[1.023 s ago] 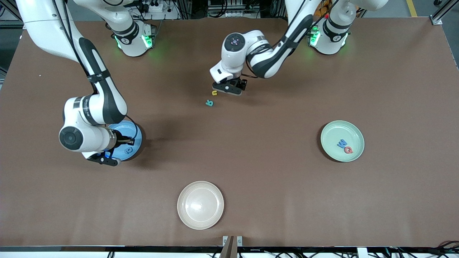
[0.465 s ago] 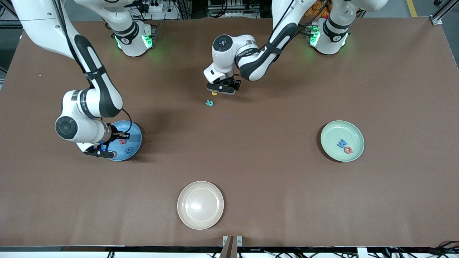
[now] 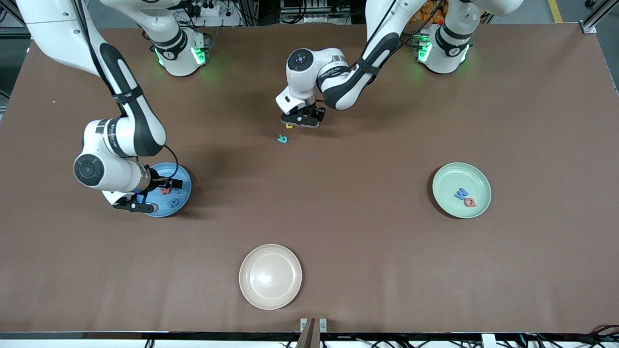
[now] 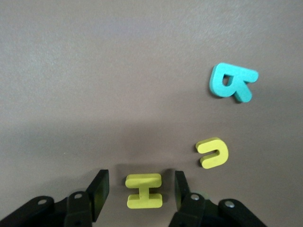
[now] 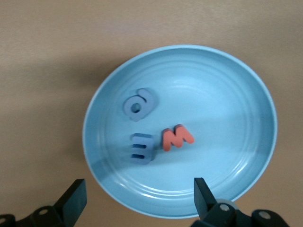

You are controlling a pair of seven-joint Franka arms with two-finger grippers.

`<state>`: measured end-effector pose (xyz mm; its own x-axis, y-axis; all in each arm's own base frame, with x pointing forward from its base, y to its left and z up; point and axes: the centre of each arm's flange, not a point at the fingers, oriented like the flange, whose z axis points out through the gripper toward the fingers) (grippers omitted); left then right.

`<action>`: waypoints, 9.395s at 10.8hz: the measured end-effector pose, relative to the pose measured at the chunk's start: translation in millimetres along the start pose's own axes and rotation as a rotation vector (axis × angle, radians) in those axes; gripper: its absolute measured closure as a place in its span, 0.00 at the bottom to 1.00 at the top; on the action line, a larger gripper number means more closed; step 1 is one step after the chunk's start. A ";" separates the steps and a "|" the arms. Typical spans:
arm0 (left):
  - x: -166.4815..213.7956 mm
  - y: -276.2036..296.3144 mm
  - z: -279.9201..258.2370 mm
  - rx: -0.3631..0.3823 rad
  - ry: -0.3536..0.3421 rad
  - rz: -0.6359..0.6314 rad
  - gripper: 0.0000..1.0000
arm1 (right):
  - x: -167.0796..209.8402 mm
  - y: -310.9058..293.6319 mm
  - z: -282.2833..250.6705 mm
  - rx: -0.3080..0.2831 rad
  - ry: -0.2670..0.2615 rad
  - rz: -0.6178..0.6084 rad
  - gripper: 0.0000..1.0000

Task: Sort upper and lower case letters into plates
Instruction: 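Place the blue e on the blue plate while the left gripper grasps yellow H, then drop the yellow H on the green plate while the right gripper reaches yellow u, then grasp and lift the yellow u with the right gripper while the left gripper withdraws, then release the yellow u on the blue plate while the left gripper reaches teal R, then lower the left gripper onto teal R while the right gripper retracts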

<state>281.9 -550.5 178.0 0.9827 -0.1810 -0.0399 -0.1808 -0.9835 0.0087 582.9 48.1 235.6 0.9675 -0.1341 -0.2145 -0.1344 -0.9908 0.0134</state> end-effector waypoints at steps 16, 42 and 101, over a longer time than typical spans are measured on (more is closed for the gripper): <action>218.1 -294.7 -142.2 0.075 0.163 -0.082 0.65 | -134.8 -249.5 -7.8 0.020 -0.049 -0.153 0.00; 229.6 -392.5 -325.7 0.097 0.085 0.088 0.00 | -277.2 -354.2 130.0 0.038 -0.008 -0.243 0.01; 85.8 63.1 -7.4 -0.008 0.103 0.089 0.11 | -64.9 42.1 -370.5 -0.038 0.170 -0.030 0.00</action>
<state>355.1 -628.0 182.5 0.9619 -0.2656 0.0641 -0.2671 -0.9635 0.0161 593.9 9.2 611.8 0.9937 -0.1016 -0.0469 -0.0994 -0.9939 0.0468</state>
